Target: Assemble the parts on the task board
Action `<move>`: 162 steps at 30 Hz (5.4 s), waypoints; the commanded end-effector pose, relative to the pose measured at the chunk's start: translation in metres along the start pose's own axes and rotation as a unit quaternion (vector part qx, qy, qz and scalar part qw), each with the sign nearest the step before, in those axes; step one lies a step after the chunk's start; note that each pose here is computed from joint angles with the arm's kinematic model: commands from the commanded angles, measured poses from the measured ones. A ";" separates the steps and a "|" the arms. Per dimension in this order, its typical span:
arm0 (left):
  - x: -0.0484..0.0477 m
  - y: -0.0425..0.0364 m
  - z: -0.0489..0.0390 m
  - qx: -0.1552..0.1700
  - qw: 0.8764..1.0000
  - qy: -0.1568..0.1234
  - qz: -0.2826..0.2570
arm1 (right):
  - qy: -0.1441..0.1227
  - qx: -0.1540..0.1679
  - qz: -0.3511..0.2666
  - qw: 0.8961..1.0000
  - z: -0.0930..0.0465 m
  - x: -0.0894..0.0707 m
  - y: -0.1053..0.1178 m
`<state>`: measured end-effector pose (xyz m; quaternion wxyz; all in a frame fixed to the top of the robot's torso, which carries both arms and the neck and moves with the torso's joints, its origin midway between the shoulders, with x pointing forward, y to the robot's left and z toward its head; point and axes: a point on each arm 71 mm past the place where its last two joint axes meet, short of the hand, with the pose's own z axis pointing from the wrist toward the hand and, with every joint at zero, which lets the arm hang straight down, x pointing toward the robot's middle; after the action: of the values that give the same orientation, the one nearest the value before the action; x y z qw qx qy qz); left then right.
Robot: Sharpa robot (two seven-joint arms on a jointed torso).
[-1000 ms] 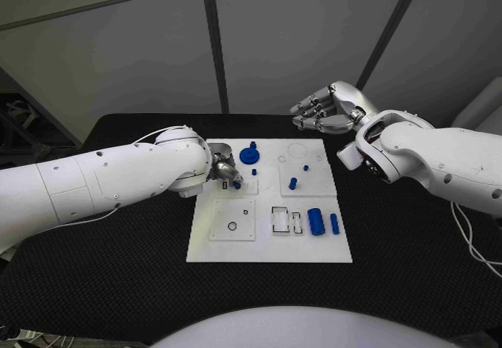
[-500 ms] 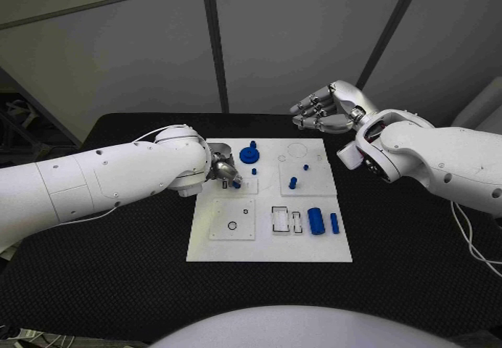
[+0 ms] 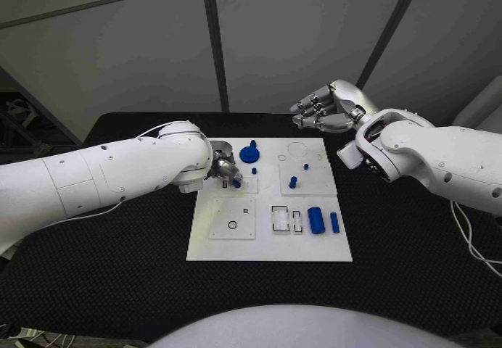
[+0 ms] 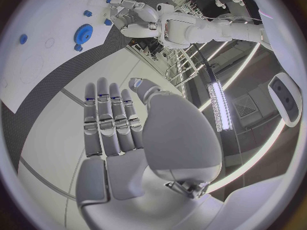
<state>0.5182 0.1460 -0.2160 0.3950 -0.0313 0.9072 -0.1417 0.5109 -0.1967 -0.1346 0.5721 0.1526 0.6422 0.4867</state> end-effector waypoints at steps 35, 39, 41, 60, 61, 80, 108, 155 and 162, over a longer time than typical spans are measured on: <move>0.0017 0.0042 0.0055 -0.016 1.000 0.022 0.012 | 0.002 -0.002 0.000 1.000 0.000 -0.001 0.001; 0.0009 0.0050 0.0054 -0.016 1.000 0.017 0.009 | 0.002 -0.002 -0.001 1.000 0.000 -0.001 0.001; 0.0004 0.0052 0.0055 -0.016 1.000 0.014 0.008 | 0.003 -0.002 -0.001 1.000 0.000 -0.001 0.001; -0.0068 0.0037 -0.0006 -0.004 1.000 -0.003 -0.026 | 0.001 0.001 -0.002 1.000 0.001 -0.002 -0.001; -0.0088 0.0031 -0.0017 -0.002 1.000 -0.005 -0.029 | 0.001 0.002 -0.002 1.000 0.001 -0.002 -0.001; -0.0711 0.0180 -0.0254 0.001 0.998 -0.023 -0.052 | 0.000 0.004 -0.007 1.000 0.002 -0.004 -0.004; -0.0897 0.0414 0.0130 -0.076 0.996 -0.005 -0.040 | 0.007 -0.001 -0.013 1.000 0.004 0.001 -0.001; -0.0689 0.0422 0.0279 -0.077 0.995 0.015 -0.062 | 0.010 -0.001 -0.013 1.000 0.006 0.003 0.000; -0.0682 0.0416 0.0276 -0.075 0.995 0.017 -0.063 | 0.010 0.000 -0.013 1.000 0.006 0.003 -0.001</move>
<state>0.5873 0.1917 -0.1983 0.3666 -0.1122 0.9189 -0.0928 0.5156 -0.1930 -0.1372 0.5728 0.1426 0.6499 0.4788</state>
